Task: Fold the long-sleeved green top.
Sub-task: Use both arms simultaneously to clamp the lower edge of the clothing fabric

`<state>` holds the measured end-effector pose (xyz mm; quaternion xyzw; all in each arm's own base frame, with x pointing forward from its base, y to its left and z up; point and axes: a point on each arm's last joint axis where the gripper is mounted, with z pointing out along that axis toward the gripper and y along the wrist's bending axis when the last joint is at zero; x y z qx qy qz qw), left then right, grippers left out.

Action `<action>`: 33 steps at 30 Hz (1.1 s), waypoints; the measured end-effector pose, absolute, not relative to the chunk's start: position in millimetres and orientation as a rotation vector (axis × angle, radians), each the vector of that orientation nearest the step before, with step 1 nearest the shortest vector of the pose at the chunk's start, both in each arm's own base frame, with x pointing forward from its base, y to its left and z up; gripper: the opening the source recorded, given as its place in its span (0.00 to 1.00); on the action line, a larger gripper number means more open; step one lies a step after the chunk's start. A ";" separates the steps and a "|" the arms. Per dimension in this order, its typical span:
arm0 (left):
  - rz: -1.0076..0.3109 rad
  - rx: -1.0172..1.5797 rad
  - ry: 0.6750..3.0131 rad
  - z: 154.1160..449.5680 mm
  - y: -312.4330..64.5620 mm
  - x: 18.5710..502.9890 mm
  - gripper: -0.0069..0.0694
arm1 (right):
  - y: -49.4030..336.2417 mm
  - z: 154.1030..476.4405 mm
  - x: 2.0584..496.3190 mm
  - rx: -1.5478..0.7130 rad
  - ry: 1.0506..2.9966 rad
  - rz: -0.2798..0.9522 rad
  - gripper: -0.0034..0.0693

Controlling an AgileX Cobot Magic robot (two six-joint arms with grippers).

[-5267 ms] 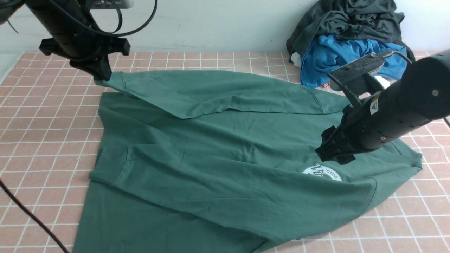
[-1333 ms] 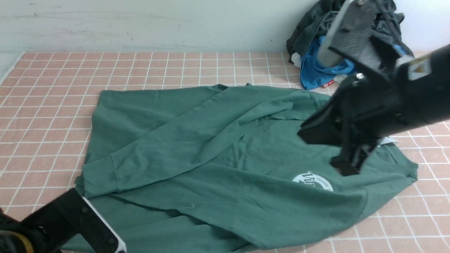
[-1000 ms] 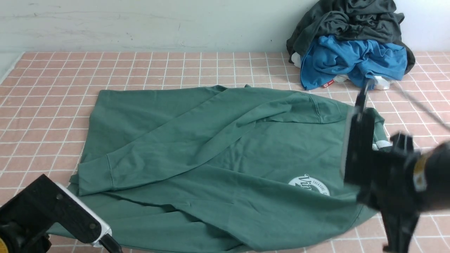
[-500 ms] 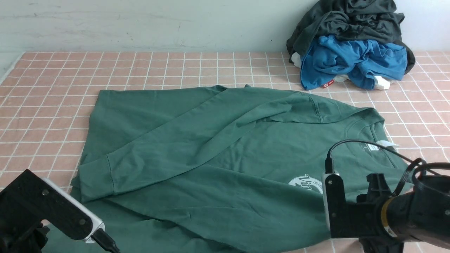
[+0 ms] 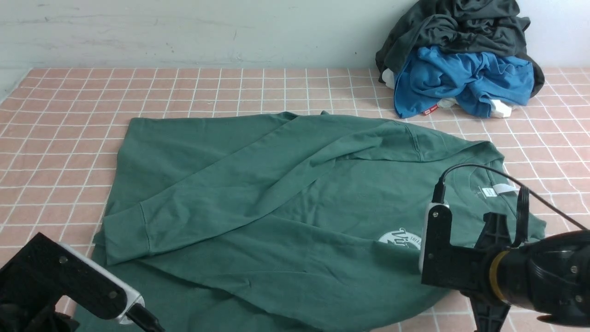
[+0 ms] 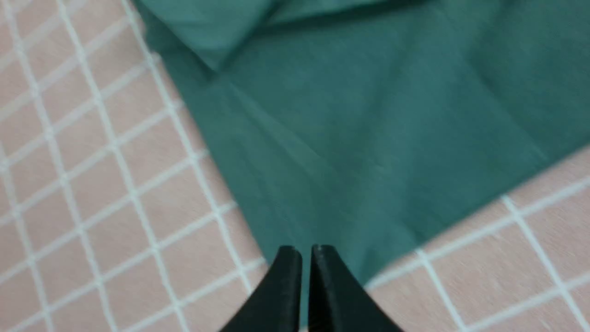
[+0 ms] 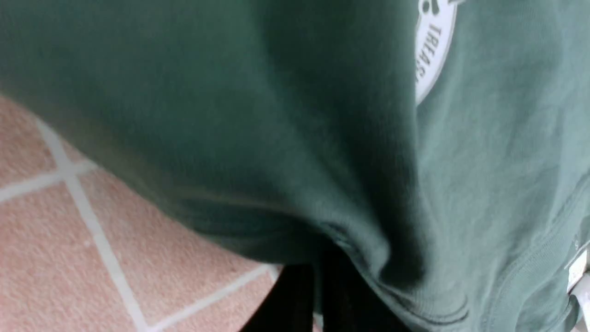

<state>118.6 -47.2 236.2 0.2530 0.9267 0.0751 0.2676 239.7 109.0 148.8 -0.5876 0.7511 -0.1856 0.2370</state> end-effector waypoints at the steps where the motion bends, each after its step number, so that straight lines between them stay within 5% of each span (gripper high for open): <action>1: 0.200 0.702 2.527 233.4 -48.6 118.6 0.11 | 111.7 148.5 238.0 -1.606 2.065 -0.496 0.04; 5: 0.214 0.819 2.613 222.0 -54.2 120.9 0.15 | 120.1 147.3 232.0 -1.573 2.103 -0.442 0.04; 14: 0.375 1.321 2.718 182.7 -66.2 138.9 0.56 | 126.6 186.1 248.4 -1.315 2.216 -0.507 0.04; 19: 0.464 1.532 2.704 162.8 -69.6 149.7 0.63 | 122.3 198.9 253.5 -1.183 2.288 -0.489 0.04; 25: 0.527 1.646 2.665 147.0 -72.4 159.3 0.55 | 120.5 203.4 251.2 -1.151 2.301 -0.480 0.04; 28: 0.555 1.678 2.633 145.2 -72.5 162.4 0.32 | 119.3 209.7 249.3 -1.133 2.289 -0.474 0.04; 33: 0.540 1.625 2.627 152.0 -71.9 160.8 0.11 | 117.4 213.5 246.9 -1.107 2.302 -0.470 0.04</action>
